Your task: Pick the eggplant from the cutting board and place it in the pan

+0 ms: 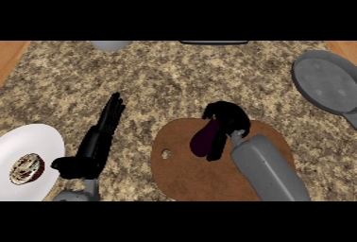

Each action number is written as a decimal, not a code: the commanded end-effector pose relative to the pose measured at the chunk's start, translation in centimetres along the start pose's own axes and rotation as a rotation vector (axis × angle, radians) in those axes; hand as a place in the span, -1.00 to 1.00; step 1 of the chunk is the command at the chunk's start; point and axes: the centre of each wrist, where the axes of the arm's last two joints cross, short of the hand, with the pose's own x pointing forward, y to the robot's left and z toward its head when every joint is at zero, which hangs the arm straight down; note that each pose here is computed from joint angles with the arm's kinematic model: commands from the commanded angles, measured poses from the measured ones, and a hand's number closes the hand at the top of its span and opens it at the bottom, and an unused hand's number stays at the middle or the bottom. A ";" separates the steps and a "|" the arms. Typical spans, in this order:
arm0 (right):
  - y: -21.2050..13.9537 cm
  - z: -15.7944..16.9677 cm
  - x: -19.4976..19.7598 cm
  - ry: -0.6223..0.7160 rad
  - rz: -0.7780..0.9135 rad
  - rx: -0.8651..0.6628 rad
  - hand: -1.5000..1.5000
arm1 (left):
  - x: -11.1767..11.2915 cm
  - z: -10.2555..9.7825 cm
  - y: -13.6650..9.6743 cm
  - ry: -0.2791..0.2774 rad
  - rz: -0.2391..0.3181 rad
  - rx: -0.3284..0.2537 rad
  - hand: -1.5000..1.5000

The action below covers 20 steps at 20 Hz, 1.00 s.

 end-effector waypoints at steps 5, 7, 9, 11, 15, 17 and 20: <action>-7.5 -1.0 -2.5 0.224 -0.066 -0.434 1.00 | -0.3 0.4 -1.2 -0.006 0.001 -0.009 0.00; -8.7 -1.2 -2.0 0.239 -0.079 -0.527 1.00 | -0.9 1.5 -0.2 0.007 0.007 -0.035 0.00; -7.9 -0.6 -2.0 0.234 -0.012 -0.659 1.00 | -0.8 -0.3 0.1 0.003 -0.002 -0.020 0.00; -10.4 0.4 -1.4 0.215 -0.042 -0.793 1.00 | -0.9 0.7 -0.6 -0.006 0.011 0.002 0.00; -12.7 0.9 -1.4 0.211 -0.140 -0.910 1.00 | -1.9 0.8 0.6 0.009 0.004 -0.002 0.00; -13.4 2.2 -0.2 0.234 -0.194 -0.942 1.00 | -0.2 1.3 -1.2 -0.004 0.006 0.017 0.00; -14.1 1.8 -2.6 0.276 -0.296 -0.985 1.00 | 0.5 1.0 0.0 0.003 -0.002 -0.006 0.00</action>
